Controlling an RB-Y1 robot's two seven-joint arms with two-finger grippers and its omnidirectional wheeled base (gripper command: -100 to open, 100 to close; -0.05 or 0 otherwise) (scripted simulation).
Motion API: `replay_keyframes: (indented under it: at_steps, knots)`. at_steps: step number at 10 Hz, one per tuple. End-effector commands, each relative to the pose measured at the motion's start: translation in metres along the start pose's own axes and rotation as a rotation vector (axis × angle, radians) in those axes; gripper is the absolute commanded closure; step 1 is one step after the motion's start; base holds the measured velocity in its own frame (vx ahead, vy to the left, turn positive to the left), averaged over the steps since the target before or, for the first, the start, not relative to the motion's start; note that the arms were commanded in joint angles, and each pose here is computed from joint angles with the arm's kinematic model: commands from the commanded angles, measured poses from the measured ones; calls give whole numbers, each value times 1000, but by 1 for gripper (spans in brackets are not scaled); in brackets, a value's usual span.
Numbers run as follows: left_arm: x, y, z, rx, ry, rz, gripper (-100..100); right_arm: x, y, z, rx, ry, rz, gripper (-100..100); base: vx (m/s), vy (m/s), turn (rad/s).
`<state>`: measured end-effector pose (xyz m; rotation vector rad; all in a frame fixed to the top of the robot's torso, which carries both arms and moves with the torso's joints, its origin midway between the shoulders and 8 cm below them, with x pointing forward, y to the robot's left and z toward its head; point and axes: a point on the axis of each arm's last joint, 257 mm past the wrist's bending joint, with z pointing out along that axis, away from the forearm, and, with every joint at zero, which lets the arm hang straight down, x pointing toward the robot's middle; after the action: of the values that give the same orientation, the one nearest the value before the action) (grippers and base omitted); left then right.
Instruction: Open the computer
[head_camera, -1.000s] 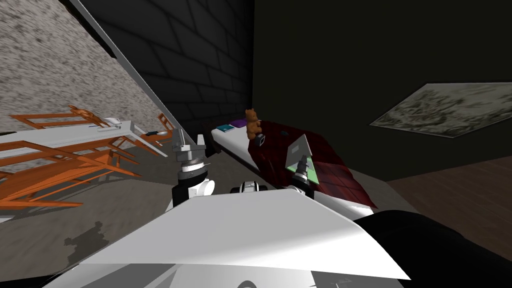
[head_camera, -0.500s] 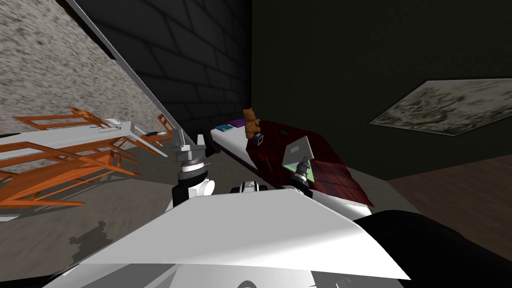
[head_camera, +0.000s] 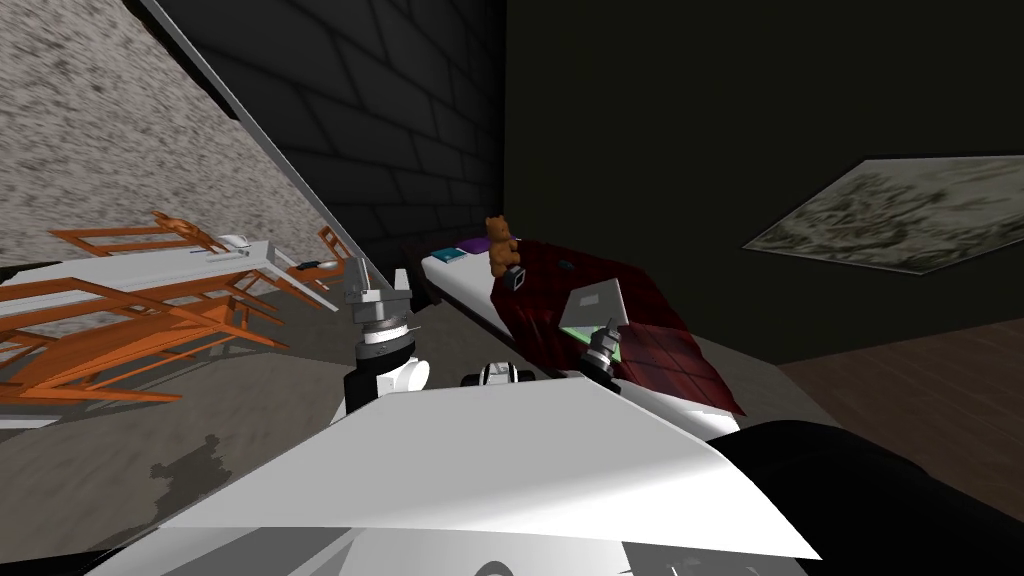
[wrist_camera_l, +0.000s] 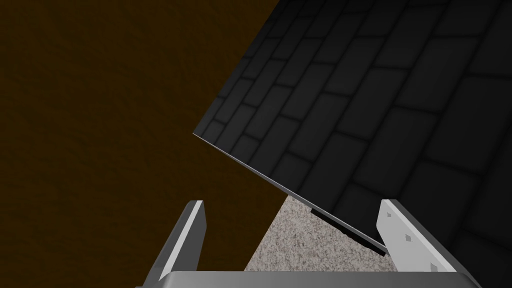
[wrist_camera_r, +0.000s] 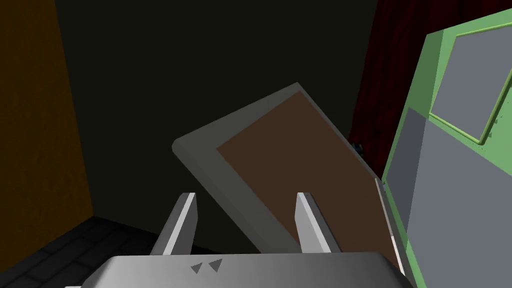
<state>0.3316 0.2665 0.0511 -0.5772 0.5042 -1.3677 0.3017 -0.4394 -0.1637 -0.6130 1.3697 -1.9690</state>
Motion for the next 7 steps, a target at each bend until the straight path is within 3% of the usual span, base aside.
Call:
replay_keyframes:
  at_steps: [1, 5, 7]
  knots:
    - [0, 0, 0, 0, 0, 0, 0, 4, 4, -4, -1, 30, 66, 100, -15, -35, 10]
    - [0, 0, 0, 0, 0, 0, 0, 13, 19, -16, -12, 99, 206, 100, -26, -47, 30]
    - [0, 0, 0, 0, 0, 0, 0, 12, 20, -16, -16, 95, 201, 100, -10, -25, 1]
